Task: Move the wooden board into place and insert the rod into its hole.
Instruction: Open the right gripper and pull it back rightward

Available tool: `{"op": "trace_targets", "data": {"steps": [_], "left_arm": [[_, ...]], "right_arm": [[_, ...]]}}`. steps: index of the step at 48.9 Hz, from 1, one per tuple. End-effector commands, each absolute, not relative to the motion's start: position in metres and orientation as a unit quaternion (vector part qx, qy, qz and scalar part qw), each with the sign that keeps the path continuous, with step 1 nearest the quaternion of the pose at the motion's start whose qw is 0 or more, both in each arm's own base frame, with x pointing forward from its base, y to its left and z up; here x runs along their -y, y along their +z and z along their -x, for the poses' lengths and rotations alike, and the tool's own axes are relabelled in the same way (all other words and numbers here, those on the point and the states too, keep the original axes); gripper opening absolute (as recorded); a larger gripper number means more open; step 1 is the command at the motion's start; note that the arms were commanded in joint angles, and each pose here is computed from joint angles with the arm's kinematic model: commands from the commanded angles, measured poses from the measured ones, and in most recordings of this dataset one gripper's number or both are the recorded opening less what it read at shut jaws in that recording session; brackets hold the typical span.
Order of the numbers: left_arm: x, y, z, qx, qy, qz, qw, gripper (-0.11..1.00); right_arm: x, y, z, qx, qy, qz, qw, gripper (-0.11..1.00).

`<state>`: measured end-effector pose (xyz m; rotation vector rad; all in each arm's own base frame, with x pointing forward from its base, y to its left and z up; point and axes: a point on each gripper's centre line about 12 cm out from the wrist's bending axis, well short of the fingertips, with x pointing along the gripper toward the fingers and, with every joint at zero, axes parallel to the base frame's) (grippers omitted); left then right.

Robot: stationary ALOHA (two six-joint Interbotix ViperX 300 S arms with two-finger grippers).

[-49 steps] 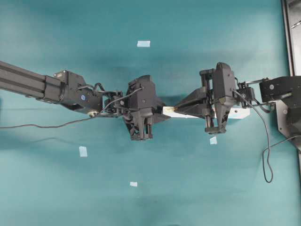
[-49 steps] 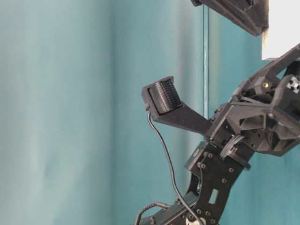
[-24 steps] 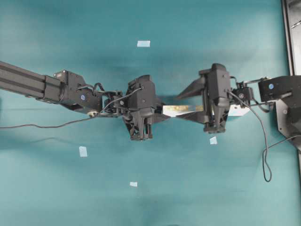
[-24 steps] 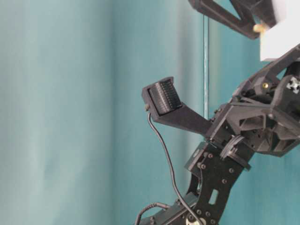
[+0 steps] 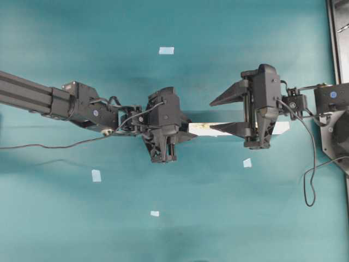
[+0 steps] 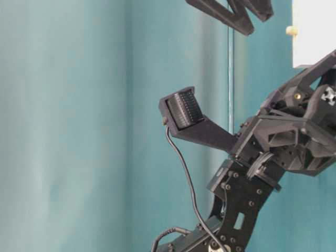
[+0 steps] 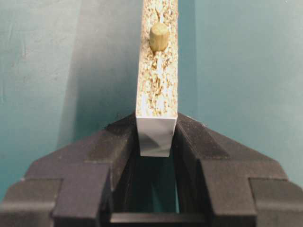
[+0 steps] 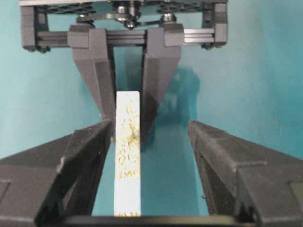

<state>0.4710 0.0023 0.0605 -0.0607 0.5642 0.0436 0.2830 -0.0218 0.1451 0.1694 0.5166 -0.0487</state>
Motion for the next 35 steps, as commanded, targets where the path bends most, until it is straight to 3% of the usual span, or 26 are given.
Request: {"op": "trace_targets", "data": {"steps": [1, 3, 8, 15, 35], "left_arm": [[0.008, 0.06, -0.467, -0.288, 0.01, 0.024, 0.957, 0.23], [0.008, 0.061, -0.467, -0.288, 0.01, 0.024, 0.957, 0.26], [0.008, 0.063, -0.467, -0.288, 0.009, 0.025, 0.957, 0.56], [0.008, 0.067, -0.467, -0.29, 0.009, 0.025, 0.957, 0.82], [0.008, 0.077, -0.454, -0.301, 0.008, 0.025, 0.953, 0.8]], "right_arm": [[0.023, 0.152, -0.284, -0.245, -0.025, -0.083, 0.966, 0.76], [0.023, 0.152, -0.283, -0.246, -0.026, -0.084, 0.965, 0.76], [0.023, 0.152, -0.283, -0.246, -0.026, -0.084, 0.965, 0.76], [0.023, 0.151, -0.283, -0.247, -0.026, -0.083, 0.965, 0.76], [0.021, 0.151, -0.265, -0.252, -0.027, -0.08, 0.964, 0.76]]}}
